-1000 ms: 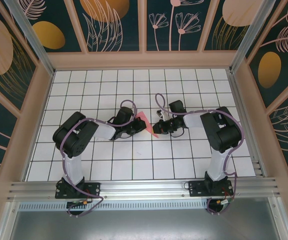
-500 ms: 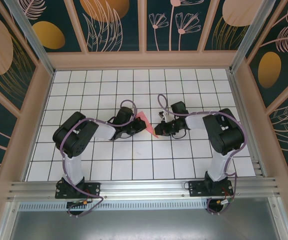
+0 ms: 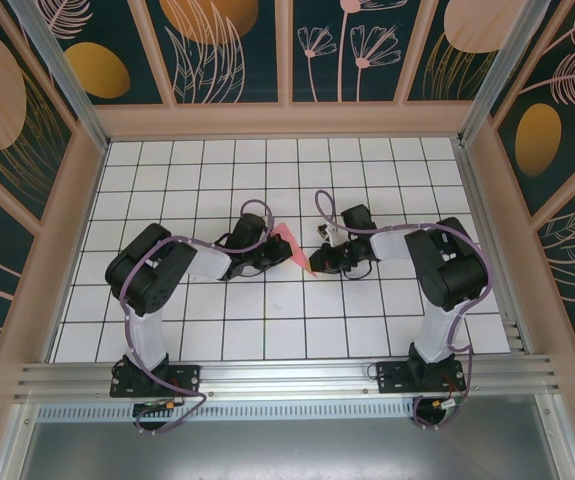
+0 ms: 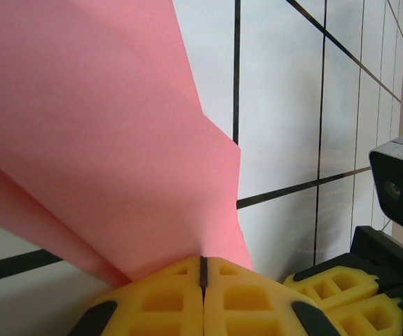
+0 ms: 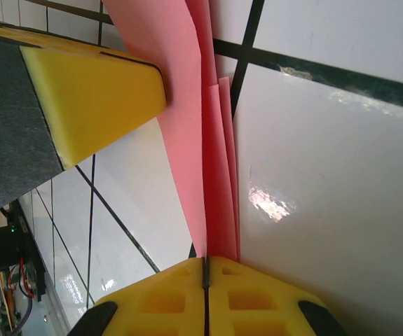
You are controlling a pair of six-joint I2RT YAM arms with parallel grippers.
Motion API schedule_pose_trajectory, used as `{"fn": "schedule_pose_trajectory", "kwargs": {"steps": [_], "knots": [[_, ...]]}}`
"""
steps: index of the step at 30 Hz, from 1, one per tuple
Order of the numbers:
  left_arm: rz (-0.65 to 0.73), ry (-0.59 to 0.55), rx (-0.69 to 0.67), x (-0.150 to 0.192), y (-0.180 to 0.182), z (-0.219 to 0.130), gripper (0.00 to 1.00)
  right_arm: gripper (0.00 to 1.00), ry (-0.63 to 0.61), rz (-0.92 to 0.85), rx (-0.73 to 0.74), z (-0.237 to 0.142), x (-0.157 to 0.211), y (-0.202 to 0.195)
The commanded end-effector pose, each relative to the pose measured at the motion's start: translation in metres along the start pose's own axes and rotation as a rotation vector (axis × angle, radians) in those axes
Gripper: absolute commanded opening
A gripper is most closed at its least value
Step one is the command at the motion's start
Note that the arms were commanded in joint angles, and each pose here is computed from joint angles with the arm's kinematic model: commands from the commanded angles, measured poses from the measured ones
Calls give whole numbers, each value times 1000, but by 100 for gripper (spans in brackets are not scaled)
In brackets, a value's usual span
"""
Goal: Fold a paper plane with a square sheet of paper (pick it up from the middle)
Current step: Fold the wing for the fifth time at the center of the table.
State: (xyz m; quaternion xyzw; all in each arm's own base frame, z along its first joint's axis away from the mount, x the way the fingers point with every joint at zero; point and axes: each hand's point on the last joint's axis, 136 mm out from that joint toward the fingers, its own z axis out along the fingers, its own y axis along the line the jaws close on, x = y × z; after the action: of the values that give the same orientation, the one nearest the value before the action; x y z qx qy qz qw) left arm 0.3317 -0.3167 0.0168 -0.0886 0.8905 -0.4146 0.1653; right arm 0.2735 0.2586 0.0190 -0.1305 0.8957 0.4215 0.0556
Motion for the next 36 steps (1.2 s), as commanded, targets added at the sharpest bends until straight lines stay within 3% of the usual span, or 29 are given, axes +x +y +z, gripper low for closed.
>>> {"fn": "schedule_pose_trajectory", "kwargs": {"steps": [1,15,20,24,30,36], "knots": [[-25,14,-160,10,42,5,7,12,35,19,56,-5,14,-4],[-44,32,-211,14,54,7,6,10,76,72,157,0,34,-28],[-37,34,-208,13,52,7,6,22,-54,12,139,-21,2,1],[-37,37,-207,14,53,7,6,25,-106,-36,99,-31,-13,22],[-38,39,-208,14,53,8,6,21,-51,-76,24,-15,-17,39],[-36,39,-206,14,52,8,6,14,28,-64,27,7,-13,30]]}}
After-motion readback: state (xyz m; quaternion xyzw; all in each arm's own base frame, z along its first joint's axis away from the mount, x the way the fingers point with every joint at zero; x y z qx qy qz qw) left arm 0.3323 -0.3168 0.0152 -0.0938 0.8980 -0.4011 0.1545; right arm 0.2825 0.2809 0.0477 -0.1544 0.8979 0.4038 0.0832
